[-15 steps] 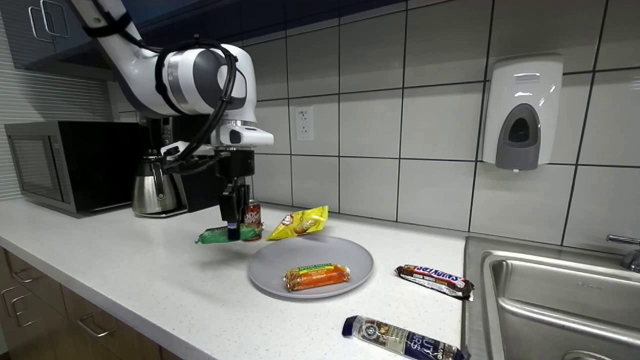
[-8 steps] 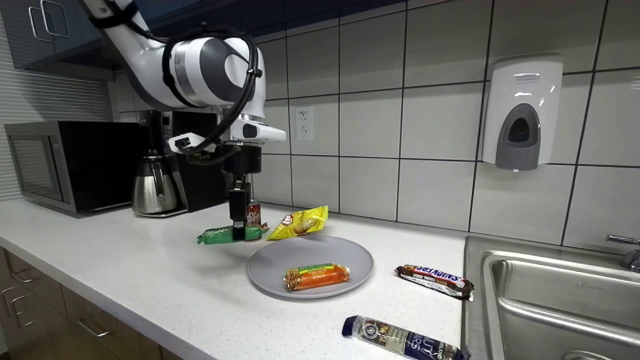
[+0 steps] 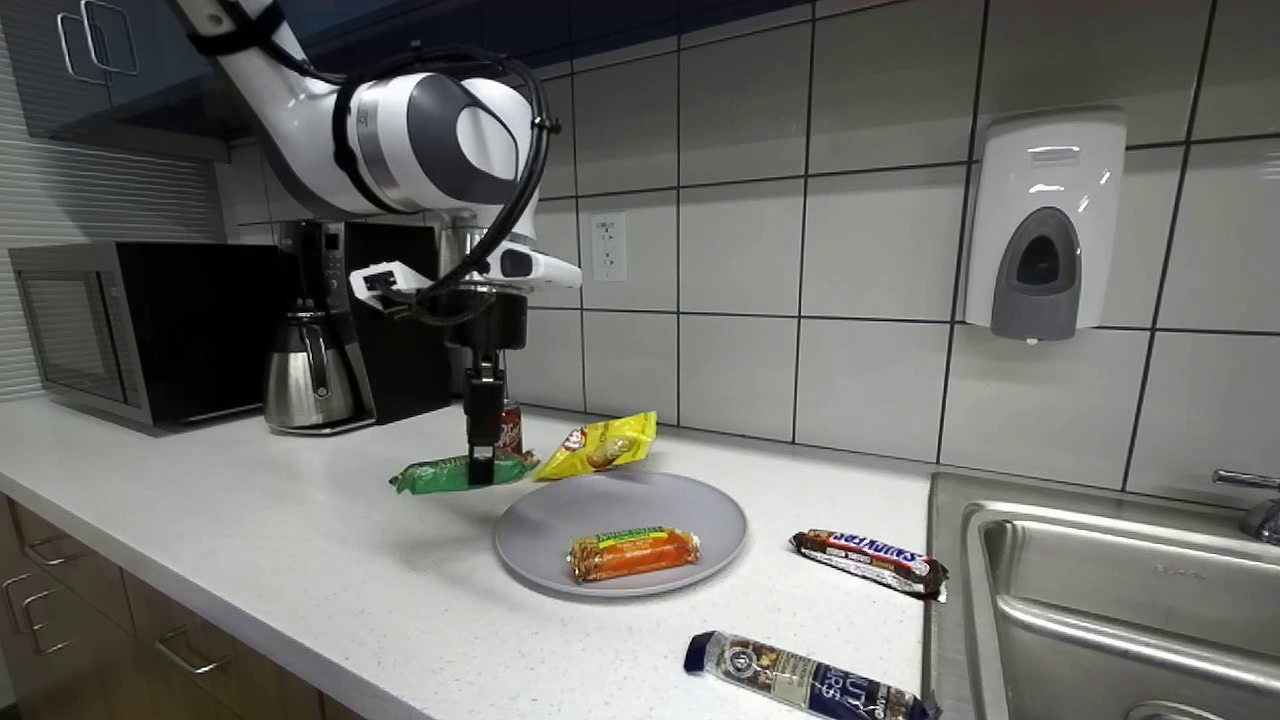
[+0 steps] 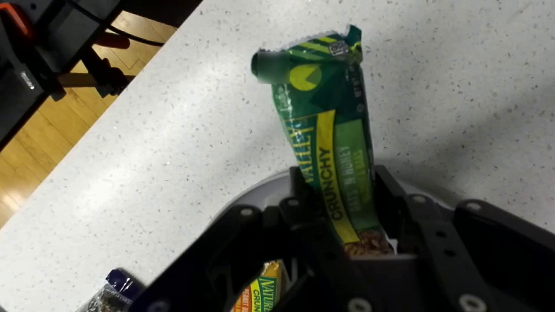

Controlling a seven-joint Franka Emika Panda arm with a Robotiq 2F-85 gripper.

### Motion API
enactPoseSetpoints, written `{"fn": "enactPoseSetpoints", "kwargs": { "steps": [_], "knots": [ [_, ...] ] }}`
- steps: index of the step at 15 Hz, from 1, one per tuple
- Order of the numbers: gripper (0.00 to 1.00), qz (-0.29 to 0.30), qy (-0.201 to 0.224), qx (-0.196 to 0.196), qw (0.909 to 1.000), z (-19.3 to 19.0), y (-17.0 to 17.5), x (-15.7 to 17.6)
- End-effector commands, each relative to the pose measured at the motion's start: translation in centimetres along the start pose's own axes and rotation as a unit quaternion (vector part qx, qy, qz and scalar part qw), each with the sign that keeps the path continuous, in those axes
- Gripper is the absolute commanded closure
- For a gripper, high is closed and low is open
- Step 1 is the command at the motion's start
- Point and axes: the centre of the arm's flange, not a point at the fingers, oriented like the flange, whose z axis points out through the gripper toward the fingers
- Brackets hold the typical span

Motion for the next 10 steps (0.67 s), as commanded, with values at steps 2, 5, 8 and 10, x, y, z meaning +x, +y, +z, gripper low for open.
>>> {"fn": "enactPoseSetpoints", "kwargs": {
  "steps": [2, 5, 8, 10],
  "knots": [
    [0.84, -0.055, -0.01, -0.01, 0.9984, -0.8, -0.1, 1.8],
    [0.84, -0.083, -0.007, -0.008, 0.9965, -0.5, -0.3, 3.0],
    [0.84, -0.106, -0.007, -0.005, 0.9943, 0.0, -0.9, 4.3],
    [0.84, -0.127, -0.006, -0.007, 0.9918, 0.2, -1.5, 5.0]
  ]
}}
